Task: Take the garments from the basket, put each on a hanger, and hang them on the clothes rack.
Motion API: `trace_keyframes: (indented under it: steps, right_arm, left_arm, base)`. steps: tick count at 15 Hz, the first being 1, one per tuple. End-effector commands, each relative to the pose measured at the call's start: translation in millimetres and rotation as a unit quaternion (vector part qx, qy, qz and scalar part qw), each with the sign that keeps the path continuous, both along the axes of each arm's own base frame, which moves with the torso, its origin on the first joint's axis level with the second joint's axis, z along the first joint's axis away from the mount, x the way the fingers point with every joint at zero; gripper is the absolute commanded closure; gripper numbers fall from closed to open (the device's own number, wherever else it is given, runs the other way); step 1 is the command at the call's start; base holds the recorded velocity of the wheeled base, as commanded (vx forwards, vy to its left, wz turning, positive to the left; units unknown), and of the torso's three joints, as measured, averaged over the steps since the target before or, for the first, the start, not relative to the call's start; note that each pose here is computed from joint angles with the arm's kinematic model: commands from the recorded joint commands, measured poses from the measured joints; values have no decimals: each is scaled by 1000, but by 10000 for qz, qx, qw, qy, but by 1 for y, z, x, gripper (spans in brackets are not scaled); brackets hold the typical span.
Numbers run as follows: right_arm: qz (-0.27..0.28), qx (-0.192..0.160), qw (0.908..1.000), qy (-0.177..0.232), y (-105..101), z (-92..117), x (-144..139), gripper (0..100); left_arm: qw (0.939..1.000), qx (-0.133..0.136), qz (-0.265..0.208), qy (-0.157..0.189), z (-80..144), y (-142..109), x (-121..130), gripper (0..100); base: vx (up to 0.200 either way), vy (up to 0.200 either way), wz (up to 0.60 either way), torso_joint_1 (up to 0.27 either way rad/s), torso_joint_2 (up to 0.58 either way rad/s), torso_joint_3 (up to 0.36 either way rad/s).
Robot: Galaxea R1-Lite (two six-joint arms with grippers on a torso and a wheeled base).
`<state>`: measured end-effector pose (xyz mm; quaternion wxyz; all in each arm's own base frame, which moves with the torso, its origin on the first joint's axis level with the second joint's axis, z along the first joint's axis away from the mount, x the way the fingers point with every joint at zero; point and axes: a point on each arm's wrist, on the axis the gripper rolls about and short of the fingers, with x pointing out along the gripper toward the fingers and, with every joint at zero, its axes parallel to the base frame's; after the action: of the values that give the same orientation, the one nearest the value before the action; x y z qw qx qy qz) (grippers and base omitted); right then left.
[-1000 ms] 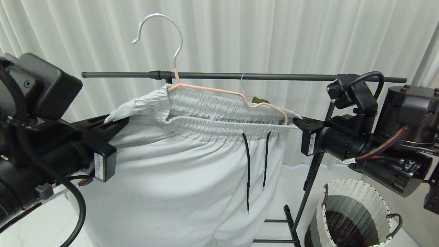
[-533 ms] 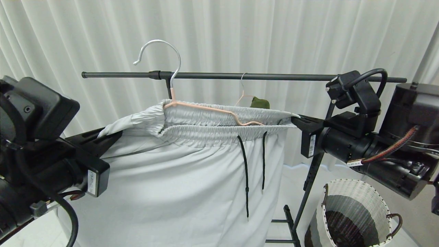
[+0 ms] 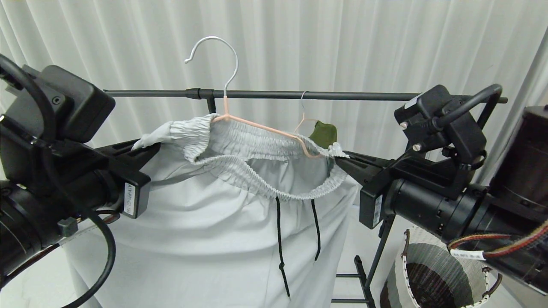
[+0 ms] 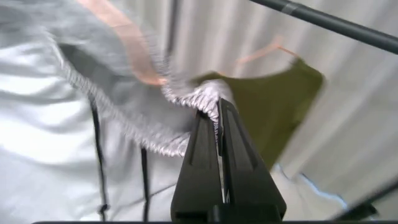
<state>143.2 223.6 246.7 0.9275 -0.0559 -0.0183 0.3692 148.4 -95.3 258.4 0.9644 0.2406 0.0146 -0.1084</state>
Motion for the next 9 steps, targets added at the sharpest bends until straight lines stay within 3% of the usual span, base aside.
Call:
trace_keyframes:
  steps: [1,3,4,9]
  right_arm:
    - [87,-4,10000,-4,3,0,-5,100]
    - [49,-11,10000,0,1,0,-4,100]
    - [49,-11,10000,0,1,0,-4,0]
    - [-158,-358,9983,-428,-5,4,7,0]
  left_arm:
    - [10000,24,-8,36,-1,-2,3,100]
    - [10000,10,-8,18,0,-1,2,100]
    - [10000,10,-8,18,0,-1,2,100]
    - [10000,-20,-30,-11,1,-1,1,100]
  base:
    - [0,0,0,0,0,0]
    - [0,0,0,0,0,0]
    - [0,0,0,0,0,0]
    - [0,0,0,0,0,0]
